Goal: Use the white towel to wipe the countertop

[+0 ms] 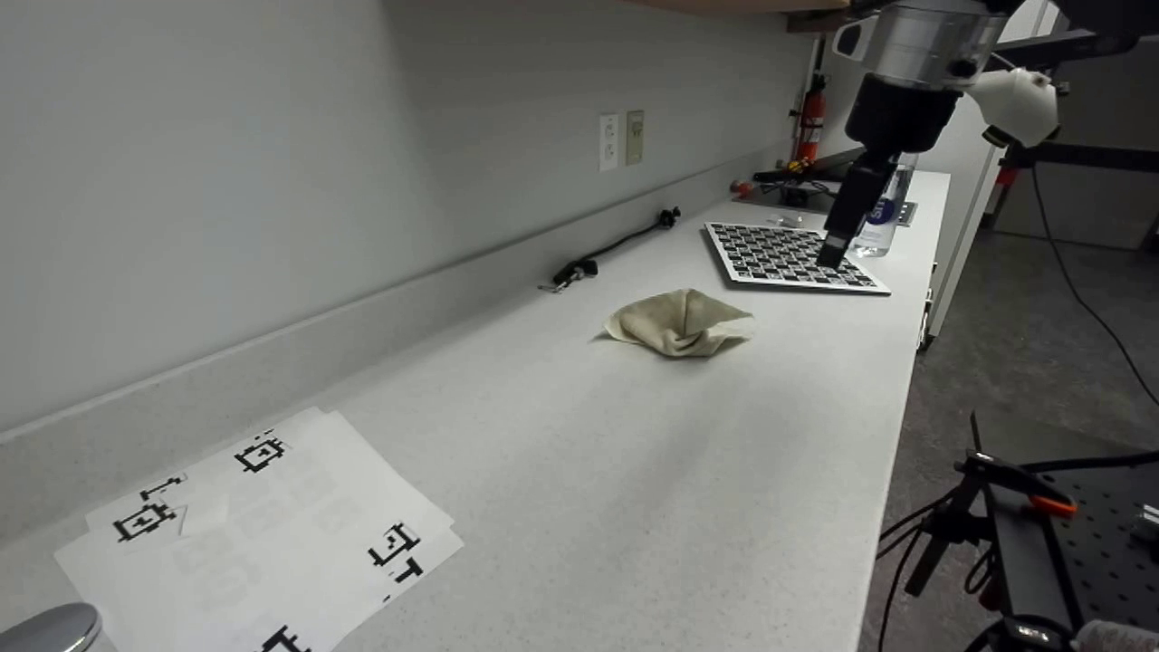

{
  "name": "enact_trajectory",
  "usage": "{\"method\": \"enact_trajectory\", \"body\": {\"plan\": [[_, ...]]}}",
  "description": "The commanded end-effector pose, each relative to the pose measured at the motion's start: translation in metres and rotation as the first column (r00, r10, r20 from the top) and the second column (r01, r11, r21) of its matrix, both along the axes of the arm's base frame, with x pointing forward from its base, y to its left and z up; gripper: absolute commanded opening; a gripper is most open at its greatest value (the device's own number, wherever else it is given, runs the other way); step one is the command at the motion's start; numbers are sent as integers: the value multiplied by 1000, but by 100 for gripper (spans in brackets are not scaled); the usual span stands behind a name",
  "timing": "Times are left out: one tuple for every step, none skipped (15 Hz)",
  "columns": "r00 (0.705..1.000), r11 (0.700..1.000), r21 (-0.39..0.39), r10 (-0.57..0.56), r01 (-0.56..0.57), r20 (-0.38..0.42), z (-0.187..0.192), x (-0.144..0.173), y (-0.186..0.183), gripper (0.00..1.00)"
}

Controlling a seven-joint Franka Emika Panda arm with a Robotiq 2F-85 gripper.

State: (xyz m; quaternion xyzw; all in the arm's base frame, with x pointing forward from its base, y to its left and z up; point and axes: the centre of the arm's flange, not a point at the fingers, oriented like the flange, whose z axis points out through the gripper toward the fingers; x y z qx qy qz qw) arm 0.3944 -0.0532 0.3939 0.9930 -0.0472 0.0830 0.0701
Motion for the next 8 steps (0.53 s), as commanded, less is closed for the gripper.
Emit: {"method": "enact_trajectory", "body": {"plan": [[1000,1000,0,-1,1,1,0,0,0,100],[1000,1000,0,-1,1,2,1,1,-1,100],[1000,1000,0,-1,1,3,1,1,-1,100],[1000,1000,11,-8,8,8,-3,6,-5,100],[1000,1000,7,-25,24,12,-6,11,-9,100],[999,999,4,-36,36,22,-10,19,-15,100],[998,999,6,-41,41,37,-13,26,-21,100],[997,999,4,-51,51,51,-15,33,-27,100]]}}
